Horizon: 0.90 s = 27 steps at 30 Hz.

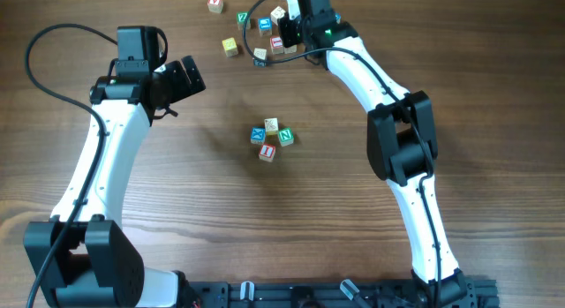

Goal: Form a circle
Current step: 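Position the right gripper over the yellow C block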

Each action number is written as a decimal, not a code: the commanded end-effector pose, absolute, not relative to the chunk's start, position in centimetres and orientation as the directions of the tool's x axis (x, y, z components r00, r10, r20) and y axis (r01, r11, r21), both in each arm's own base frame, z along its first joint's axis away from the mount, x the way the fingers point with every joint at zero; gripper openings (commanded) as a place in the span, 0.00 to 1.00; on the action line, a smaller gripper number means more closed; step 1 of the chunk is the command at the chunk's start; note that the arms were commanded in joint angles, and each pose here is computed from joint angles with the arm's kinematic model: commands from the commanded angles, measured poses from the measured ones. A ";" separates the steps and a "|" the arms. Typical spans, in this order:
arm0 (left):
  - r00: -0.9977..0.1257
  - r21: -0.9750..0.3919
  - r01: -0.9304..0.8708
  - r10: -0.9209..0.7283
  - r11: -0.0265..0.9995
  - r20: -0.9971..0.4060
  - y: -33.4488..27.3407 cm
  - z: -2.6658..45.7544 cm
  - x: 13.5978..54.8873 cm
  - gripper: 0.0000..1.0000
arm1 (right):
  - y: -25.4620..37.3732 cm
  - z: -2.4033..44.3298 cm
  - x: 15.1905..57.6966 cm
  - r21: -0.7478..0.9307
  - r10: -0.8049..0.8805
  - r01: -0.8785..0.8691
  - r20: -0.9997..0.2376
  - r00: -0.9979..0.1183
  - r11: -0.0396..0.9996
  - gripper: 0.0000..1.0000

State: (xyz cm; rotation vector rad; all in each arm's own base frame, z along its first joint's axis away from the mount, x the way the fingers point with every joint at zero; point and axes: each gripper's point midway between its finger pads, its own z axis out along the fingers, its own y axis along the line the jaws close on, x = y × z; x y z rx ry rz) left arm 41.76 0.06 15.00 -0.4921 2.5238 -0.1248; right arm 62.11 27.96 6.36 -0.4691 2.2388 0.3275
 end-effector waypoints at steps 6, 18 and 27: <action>-0.770 -0.188 -0.334 -0.382 0.924 -0.511 0.4 14.9 41.8 1.00 | 28.7 4.0 61.4 0.121 -0.219 -0.439 -0.731 -0.646 0.890 0.05; -0.770 -0.188 -0.334 -0.382 0.924 -0.511 0.4 14.9 41.8 1.00 | 28.8 3.1 61.6 0.122 -0.218 -0.439 -0.731 -0.647 0.890 0.05; -0.770 -0.188 -0.334 -0.382 0.924 -0.511 0.4 14.9 41.8 1.00 | 28.7 2.4 61.6 0.122 -0.221 -0.438 -0.725 -0.652 0.891 0.07</action>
